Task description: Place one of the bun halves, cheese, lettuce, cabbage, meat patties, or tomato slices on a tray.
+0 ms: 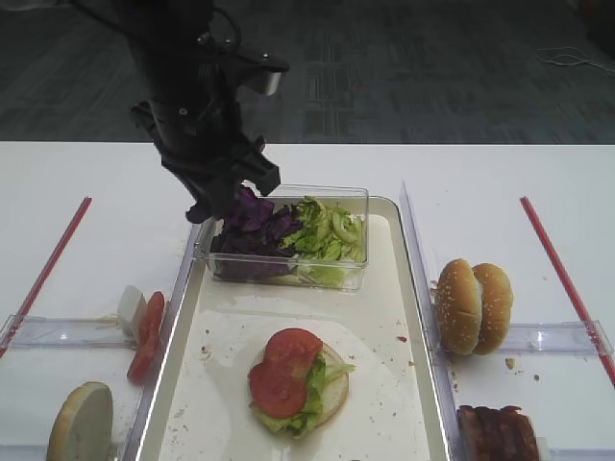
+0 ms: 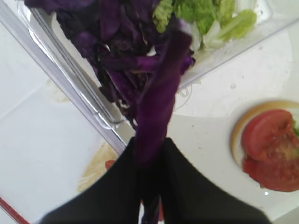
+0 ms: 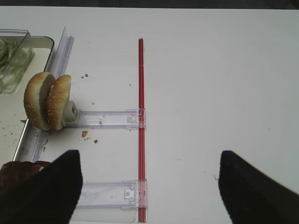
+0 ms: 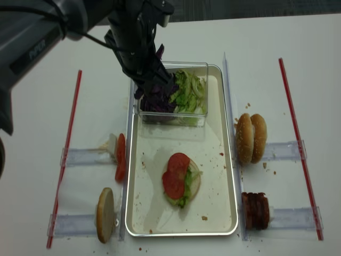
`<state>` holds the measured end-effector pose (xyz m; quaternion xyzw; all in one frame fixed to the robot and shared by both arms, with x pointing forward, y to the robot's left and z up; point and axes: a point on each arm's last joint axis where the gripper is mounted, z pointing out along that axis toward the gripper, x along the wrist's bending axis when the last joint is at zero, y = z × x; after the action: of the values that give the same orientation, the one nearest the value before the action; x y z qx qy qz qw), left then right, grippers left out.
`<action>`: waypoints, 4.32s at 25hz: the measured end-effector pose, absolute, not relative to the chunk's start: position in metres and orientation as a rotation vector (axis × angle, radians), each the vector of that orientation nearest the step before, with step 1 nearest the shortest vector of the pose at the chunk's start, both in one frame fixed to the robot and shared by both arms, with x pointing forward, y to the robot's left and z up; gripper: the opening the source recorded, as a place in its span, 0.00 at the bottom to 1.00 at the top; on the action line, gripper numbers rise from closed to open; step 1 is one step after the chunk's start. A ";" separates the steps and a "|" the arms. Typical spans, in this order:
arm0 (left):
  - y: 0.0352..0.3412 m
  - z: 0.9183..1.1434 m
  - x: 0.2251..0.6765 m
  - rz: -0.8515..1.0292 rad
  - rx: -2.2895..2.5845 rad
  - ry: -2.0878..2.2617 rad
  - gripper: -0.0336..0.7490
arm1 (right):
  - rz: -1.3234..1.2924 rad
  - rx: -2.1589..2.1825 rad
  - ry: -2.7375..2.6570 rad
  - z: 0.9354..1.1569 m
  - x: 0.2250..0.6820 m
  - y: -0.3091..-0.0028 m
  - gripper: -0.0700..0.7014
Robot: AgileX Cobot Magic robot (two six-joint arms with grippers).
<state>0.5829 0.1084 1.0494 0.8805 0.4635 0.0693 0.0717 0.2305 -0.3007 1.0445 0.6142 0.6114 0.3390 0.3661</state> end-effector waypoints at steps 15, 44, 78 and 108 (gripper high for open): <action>0.136 1.024 0.525 0.102 2.678 1.380 0.15 | 0.871 1.579 1.572 1.044 0.231 -0.301 0.90; 0.037 0.987 0.478 0.065 2.806 0.976 0.15 | 0.871 1.579 1.572 1.044 0.231 -0.301 0.90; 0.034 0.958 0.484 -0.082 2.833 1.054 0.53 | 0.871 1.579 1.572 1.044 0.231 -0.301 0.90; 0.053 1.025 0.475 0.061 2.680 1.035 0.72 | 0.868 1.577 1.576 1.044 0.230 -0.301 0.90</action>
<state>0.4753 0.0530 1.0248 0.9243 0.3570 0.0210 0.1337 0.2304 -0.3007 1.0443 0.6134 0.6130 0.3376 0.3661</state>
